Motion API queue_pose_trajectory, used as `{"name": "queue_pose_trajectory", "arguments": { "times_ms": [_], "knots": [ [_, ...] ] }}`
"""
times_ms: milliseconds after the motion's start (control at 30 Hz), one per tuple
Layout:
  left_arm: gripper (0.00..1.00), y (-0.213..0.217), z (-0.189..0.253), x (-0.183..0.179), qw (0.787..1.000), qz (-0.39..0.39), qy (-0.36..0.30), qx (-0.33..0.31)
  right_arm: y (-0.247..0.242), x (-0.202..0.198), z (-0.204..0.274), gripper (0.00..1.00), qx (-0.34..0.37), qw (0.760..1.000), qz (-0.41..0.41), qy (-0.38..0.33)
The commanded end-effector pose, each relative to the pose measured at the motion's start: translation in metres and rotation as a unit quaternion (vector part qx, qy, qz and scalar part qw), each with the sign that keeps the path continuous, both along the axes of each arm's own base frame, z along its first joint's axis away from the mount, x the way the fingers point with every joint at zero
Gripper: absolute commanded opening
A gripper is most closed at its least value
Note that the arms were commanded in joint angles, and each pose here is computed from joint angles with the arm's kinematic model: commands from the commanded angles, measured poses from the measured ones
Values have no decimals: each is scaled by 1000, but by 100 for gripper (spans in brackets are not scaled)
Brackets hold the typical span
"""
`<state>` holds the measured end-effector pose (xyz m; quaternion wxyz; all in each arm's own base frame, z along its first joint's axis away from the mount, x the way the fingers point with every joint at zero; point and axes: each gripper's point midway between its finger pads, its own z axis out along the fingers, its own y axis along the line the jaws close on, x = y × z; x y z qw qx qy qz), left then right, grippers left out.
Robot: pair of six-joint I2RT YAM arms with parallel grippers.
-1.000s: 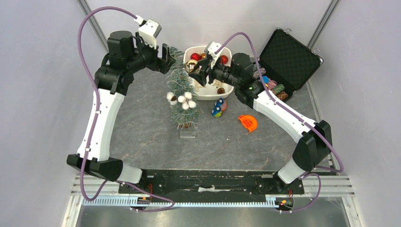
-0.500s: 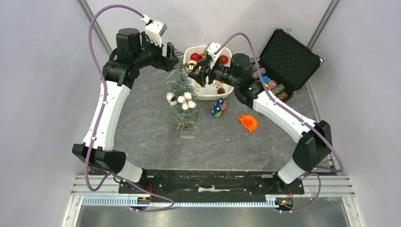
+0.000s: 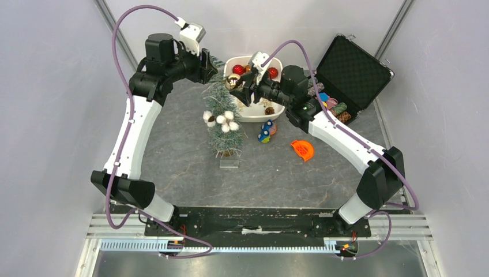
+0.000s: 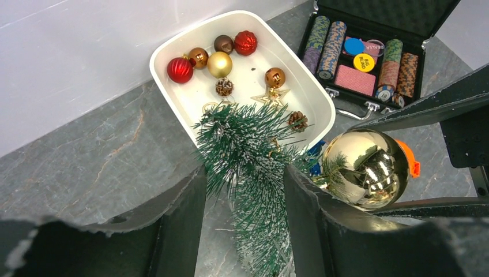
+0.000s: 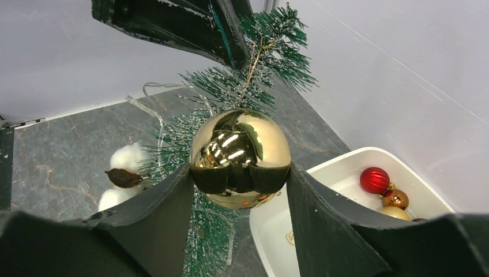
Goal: Decorate the small christmas tree
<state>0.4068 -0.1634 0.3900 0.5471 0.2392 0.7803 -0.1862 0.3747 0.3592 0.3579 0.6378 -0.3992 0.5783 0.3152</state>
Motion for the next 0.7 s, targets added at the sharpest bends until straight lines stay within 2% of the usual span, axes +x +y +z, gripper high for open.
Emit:
{"name": "queue_pose_trajectory", "arguments": {
  "times_ms": [0,200,367,500,667],
  "knots": [
    [56,-5,23,0,999,-10,-33,-20,-3,-12,24,34,20,999,7,-25],
    [45,-4,19,0,999,-8,-33,-19,-3,-12,23,34,19,1000,7,-24],
    [42,-4,17,-1,999,-8,-33,-17,-4,-13,23,34,18,1000,6,-25],
    [35,-4,18,-3,999,-9,-35,-18,-4,-13,20,34,16,1000,5,-22],
    [31,-4,19,-5,999,-12,-37,-19,-4,-13,19,38,15,1000,5,-21]
  ]
}}
